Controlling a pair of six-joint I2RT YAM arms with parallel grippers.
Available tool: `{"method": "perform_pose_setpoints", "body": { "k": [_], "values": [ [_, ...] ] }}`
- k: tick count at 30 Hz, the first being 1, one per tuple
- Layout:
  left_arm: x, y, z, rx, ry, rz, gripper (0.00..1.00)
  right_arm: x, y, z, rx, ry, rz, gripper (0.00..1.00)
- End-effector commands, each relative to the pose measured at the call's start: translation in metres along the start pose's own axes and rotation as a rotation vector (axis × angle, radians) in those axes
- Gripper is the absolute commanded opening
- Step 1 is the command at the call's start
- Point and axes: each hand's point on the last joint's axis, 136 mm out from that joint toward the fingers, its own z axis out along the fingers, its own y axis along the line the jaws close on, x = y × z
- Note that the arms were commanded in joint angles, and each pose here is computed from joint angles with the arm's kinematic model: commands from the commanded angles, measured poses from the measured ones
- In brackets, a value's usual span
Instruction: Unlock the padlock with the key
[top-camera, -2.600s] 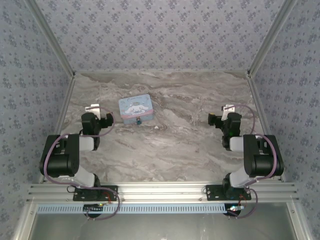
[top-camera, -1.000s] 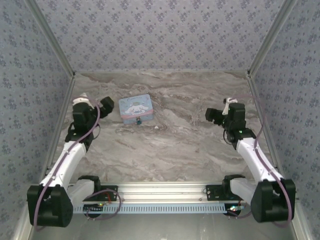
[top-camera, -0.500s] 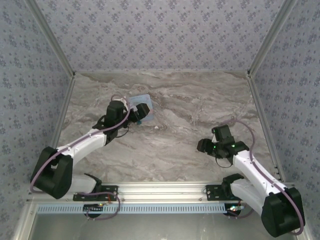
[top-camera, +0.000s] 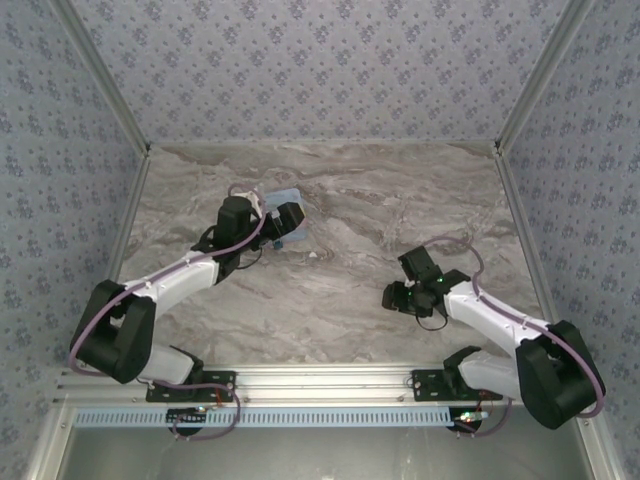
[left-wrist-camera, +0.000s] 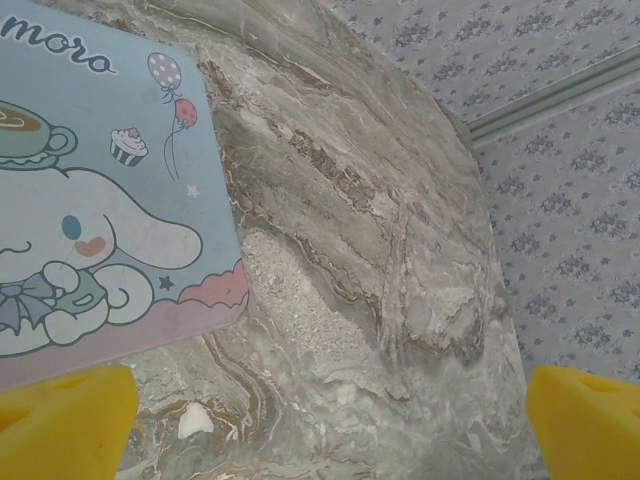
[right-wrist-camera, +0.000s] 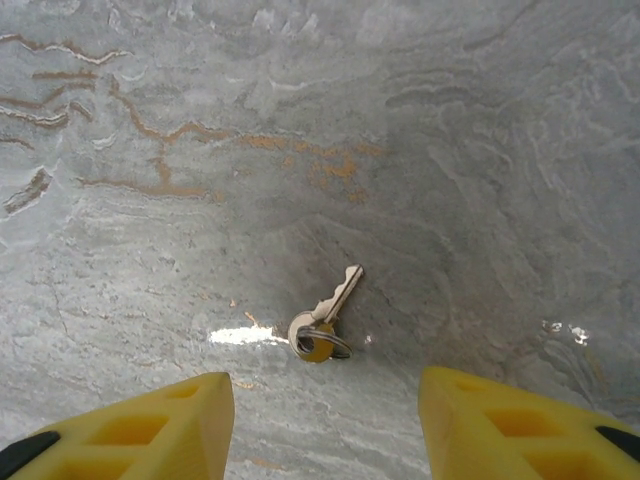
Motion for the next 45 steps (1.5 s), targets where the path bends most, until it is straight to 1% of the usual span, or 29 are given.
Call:
{"method": "perform_pose_setpoints", "body": {
  "k": [1, 5, 14, 19, 31, 40, 45],
  "values": [
    [-0.012, -0.021, 0.001, 0.067, -0.024, 0.009, 0.99, -0.009, 0.003, -0.001, 0.019, -0.024, 0.01, 0.51],
    [-0.012, -0.02, 0.001, 0.064, -0.021, 0.012, 0.99, -0.012, 0.006, 0.001, 0.022, -0.025, -0.004, 0.49],
    [-0.012, -0.021, 0.001, 0.063, -0.02, 0.012, 0.99, -0.016, 0.011, 0.006, 0.03, -0.011, -0.031, 0.41],
    [-0.011, -0.02, 0.001, 0.058, -0.016, 0.015, 1.0, -0.011, 0.008, 0.01, 0.047, 0.013, -0.035, 0.4],
    [-0.012, -0.016, 0.0, 0.041, -0.017, 0.015, 0.99, 0.001, 0.002, 0.017, 0.08, 0.066, -0.044, 0.31],
    [-0.011, -0.013, -0.002, 0.032, -0.015, 0.011, 0.99, 0.006, 0.005, 0.025, 0.103, 0.096, -0.069, 0.22],
    [-0.013, -0.014, -0.005, 0.029, -0.021, 0.014, 0.99, 0.006, 0.007, 0.026, 0.101, 0.097, -0.079, 0.15]
  ]
}}
